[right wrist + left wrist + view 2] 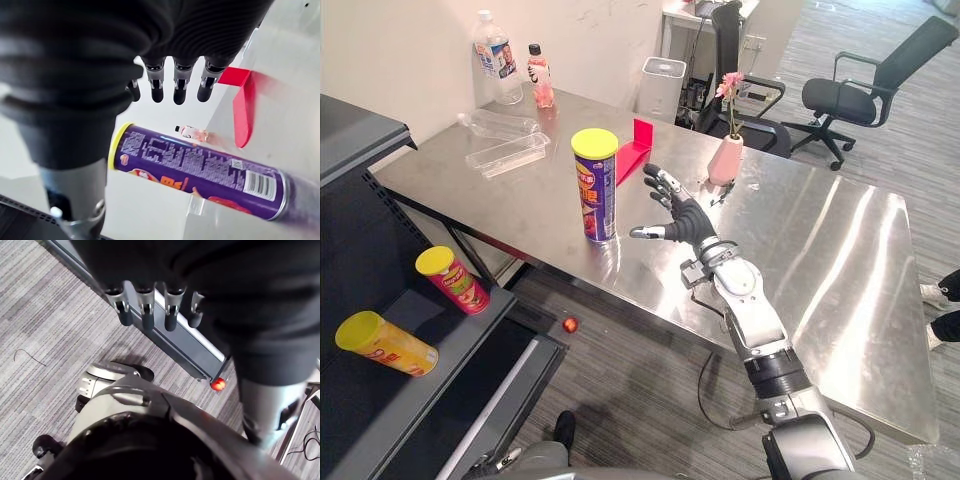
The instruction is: Put the gum and the chips on the shelf.
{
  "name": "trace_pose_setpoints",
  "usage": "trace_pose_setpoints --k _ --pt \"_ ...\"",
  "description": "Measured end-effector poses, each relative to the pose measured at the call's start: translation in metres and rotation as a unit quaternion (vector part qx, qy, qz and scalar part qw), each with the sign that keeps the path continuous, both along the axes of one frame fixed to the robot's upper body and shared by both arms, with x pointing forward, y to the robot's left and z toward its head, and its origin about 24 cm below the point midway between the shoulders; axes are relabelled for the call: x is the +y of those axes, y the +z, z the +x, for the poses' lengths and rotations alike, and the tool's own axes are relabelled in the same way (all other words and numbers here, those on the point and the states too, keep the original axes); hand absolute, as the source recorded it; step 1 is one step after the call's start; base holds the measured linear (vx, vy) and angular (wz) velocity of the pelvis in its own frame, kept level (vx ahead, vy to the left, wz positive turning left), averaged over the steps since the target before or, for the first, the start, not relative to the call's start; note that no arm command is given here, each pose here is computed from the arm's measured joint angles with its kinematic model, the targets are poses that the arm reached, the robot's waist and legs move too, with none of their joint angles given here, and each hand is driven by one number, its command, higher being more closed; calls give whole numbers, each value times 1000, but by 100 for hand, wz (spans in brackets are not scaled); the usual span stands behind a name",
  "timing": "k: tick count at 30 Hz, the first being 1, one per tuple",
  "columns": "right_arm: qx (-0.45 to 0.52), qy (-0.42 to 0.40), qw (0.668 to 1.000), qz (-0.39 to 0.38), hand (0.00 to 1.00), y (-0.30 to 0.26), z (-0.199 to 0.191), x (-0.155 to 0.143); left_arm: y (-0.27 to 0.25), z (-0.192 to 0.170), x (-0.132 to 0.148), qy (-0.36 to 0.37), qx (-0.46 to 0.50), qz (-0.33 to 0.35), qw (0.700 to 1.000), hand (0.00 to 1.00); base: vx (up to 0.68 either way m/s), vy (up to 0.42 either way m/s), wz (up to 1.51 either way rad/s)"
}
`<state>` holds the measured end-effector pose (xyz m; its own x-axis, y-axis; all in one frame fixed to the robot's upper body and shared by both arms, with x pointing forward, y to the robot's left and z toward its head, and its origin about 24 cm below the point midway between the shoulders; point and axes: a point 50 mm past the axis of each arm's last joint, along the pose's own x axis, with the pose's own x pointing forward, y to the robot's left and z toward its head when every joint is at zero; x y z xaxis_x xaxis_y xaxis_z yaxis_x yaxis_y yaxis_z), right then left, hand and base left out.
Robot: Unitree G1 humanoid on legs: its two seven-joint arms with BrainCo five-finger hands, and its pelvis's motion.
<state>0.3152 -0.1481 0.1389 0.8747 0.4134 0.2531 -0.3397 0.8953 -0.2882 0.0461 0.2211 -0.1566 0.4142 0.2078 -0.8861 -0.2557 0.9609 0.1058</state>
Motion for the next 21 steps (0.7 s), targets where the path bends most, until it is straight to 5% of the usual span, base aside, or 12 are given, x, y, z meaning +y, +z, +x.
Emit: trace_pose_setpoints --k 21 --pt "17 -45 999 -3 0 3 28 -9 0 6 -9 -22 -7 -17 1000 0 7 -11 4"
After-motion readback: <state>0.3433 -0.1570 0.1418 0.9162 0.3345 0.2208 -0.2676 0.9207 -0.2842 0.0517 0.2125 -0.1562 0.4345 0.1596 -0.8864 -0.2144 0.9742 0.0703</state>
